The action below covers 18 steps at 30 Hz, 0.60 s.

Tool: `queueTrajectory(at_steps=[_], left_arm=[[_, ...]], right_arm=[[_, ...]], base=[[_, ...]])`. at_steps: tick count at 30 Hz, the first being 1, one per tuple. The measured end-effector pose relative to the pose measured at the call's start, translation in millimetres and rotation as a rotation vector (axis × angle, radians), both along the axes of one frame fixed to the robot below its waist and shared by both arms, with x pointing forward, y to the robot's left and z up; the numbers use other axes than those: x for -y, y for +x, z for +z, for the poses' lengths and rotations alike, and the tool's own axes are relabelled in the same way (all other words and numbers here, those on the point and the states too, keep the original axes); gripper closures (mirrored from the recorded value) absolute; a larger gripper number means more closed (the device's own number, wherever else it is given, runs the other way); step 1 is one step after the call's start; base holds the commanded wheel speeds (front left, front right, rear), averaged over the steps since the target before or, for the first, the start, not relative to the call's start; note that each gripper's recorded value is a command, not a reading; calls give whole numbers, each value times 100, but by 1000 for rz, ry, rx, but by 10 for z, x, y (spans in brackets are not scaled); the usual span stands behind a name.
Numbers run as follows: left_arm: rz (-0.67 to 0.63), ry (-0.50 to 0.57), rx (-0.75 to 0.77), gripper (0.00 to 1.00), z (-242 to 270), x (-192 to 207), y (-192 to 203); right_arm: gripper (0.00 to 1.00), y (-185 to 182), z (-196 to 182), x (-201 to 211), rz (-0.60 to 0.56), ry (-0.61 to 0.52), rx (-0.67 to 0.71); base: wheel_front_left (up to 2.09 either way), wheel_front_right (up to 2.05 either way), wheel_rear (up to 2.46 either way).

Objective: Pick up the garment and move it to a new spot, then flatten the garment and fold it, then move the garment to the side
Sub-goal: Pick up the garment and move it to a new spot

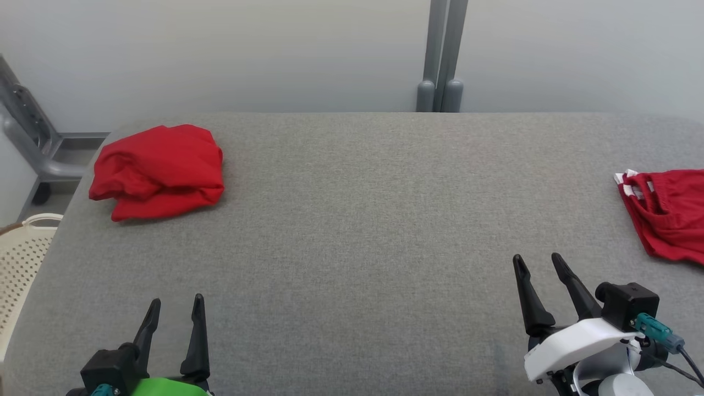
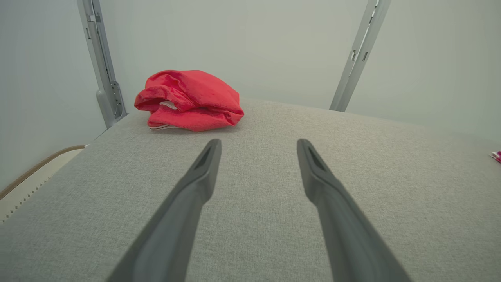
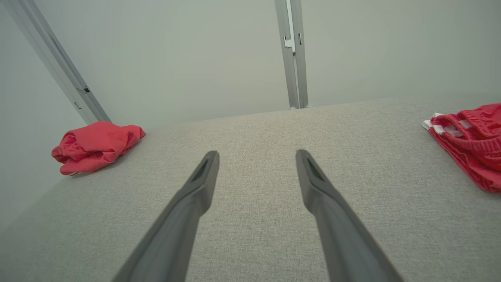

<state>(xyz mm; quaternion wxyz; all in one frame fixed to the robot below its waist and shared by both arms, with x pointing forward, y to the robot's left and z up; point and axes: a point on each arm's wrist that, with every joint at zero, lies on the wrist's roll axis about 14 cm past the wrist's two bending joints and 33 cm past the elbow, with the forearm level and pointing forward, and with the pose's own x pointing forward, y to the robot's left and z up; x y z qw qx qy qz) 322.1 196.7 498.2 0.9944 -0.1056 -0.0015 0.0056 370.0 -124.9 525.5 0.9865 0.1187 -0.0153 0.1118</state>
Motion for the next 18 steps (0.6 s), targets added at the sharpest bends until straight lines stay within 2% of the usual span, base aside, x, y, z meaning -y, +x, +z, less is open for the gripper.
queueTrajectory(at_steps=[10,18], left_arm=[[109,14,22,0,78,-341,-207],[258,27,33,0,142,-747,-565]], right_arm=[[0,112,16,-330,94,7,4],[0,194,29,-828,232,17,9]], base=[[0,0,0],[0,0,0]])
